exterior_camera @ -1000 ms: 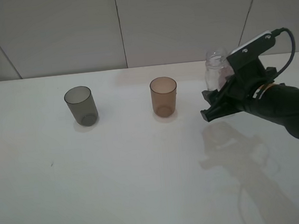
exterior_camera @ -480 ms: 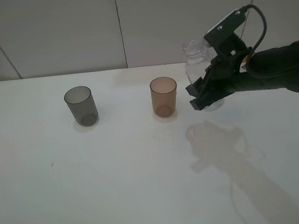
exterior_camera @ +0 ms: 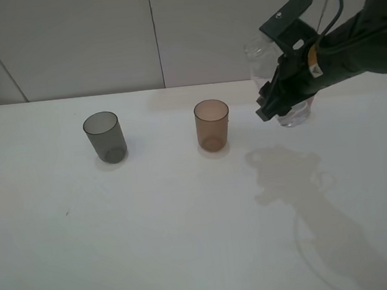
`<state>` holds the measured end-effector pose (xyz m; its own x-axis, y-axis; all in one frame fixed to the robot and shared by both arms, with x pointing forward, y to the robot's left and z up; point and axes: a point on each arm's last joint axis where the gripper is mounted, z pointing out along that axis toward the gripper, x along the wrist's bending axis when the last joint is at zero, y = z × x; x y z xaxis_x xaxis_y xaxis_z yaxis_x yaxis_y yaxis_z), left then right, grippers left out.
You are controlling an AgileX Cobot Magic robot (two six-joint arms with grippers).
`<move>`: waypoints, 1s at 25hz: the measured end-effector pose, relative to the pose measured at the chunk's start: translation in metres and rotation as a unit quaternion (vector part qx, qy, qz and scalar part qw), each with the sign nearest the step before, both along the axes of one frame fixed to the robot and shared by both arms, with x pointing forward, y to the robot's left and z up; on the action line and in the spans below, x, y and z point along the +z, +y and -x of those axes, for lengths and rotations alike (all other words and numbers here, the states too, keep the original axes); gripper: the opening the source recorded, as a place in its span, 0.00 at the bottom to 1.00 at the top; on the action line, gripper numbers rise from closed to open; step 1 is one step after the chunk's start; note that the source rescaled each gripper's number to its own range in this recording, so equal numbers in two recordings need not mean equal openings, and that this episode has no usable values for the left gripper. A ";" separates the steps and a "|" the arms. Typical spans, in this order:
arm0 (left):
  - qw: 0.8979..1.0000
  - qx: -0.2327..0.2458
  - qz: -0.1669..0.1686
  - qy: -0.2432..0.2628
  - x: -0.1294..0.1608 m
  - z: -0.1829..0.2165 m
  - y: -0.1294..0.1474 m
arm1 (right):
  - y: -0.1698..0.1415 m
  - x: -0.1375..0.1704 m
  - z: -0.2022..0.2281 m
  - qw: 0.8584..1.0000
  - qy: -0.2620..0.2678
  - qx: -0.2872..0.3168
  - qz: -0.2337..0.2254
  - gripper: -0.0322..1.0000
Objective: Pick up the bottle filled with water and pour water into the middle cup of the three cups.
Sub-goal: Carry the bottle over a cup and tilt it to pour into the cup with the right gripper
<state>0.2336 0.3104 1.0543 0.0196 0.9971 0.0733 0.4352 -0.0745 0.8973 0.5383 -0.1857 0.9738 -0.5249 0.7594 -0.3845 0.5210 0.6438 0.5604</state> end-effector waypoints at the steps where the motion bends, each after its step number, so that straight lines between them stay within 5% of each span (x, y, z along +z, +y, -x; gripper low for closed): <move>1: 1.000 0.000 0.000 0.000 0.000 0.000 0.000 | 0.001 -0.003 0.000 1.000 0.002 0.002 0.018 0.04; 7: 1.000 0.000 0.000 0.000 0.000 0.000 0.000 | 0.015 -0.012 -0.002 0.992 0.000 0.020 0.125 0.04; 25: 1.000 0.000 0.000 0.000 0.000 0.000 0.000 | 0.050 -0.034 -0.030 0.950 -0.039 0.073 0.301 0.04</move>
